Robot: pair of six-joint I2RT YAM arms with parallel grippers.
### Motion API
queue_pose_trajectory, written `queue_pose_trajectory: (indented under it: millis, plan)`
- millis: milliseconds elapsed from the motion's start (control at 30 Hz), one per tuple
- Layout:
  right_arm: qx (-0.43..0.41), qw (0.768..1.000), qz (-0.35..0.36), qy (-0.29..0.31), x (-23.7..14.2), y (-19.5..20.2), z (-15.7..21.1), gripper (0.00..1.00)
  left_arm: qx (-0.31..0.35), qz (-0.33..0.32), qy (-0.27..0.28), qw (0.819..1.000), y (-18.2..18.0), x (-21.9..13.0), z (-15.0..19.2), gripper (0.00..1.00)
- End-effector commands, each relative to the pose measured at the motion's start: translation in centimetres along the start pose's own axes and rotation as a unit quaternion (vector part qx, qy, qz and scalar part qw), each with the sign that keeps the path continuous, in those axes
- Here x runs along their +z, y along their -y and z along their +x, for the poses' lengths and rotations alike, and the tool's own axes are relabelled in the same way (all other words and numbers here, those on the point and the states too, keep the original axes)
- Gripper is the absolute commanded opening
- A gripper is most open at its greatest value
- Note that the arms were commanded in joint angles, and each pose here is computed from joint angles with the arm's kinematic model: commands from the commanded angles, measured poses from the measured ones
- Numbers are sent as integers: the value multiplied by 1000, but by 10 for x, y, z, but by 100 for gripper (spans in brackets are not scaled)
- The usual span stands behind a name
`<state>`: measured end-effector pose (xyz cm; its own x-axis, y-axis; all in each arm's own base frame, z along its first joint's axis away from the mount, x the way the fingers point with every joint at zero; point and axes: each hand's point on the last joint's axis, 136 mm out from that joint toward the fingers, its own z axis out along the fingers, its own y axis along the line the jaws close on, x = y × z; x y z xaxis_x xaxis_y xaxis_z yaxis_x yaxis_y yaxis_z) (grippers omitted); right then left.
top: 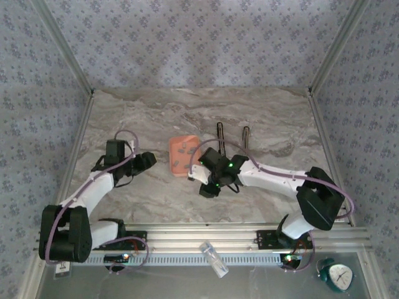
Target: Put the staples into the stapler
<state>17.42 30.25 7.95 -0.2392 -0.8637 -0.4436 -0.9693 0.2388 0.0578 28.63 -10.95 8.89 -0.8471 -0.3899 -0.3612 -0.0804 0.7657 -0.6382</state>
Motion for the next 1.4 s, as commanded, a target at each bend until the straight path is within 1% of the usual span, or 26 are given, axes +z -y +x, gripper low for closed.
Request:
queue_pose_trajectory:
  millis: [0, 67, 100, 300, 467, 600, 767, 867, 933, 1033, 1100, 1167, 1233, 1300, 1367]
  plan:
    - [-108, 992, -36, -51, 14, -12, 24, 28, 13, 12, 11, 1000, 6, -4, 2, 58]
    - [-133, 988, -34, -65, 20, -9, 29, 27, 14, 6, 12, 1000, 3, -5, 5, 58]
    - [-142, 986, -40, -83, 23, -10, 36, 27, 16, 3, 13, 1000, 2, -6, 6, 58]
    - [-188, 973, -53, -120, 34, -7, 50, 27, 23, -4, 22, 999, 0, -10, 5, 58]
    - [-206, 968, -69, -129, 38, -9, 54, 28, 23, -7, 24, 999, -1, -10, 5, 58]
    - [-208, 966, -69, -133, 43, -8, 55, 30, 22, -10, 22, 999, -2, -11, 5, 58]
    - [-202, 968, -60, -134, 40, -6, 52, 40, 24, -10, 26, 999, -1, -12, 4, 58]
    - [-189, 973, -47, -121, 29, -6, 43, 44, 24, -11, 27, 999, -1, -13, 5, 58]
    - [-179, 977, -33, -109, 18, -5, 37, 45, 25, -11, 27, 999, -1, -13, 5, 58]
    - [-121, 989, -10, -88, 0, -3, 24, 47, 23, -12, 25, 999, -2, -14, 6, 58]
    - [-54, 996, 6, -76, -15, 3, 14, 49, 20, -13, 25, 999, -2, -14, 6, 58]
    - [29, 997, 16, -72, -27, 7, 6, 51, 17, -16, 26, 999, -3, -15, 6, 58]
    - [123, 989, 35, -76, -35, 12, 5, 52, 13, -19, 27, 999, -4, -15, 6, 58]
    - [201, 976, 48, -65, -41, 16, -5, 51, 5, -26, 25, 999, -7, -14, 7, 58]
    - [280, 956, 59, -58, -41, 15, -6, 48, 0, -30, 22, 999, -9, -14, 9, 58]
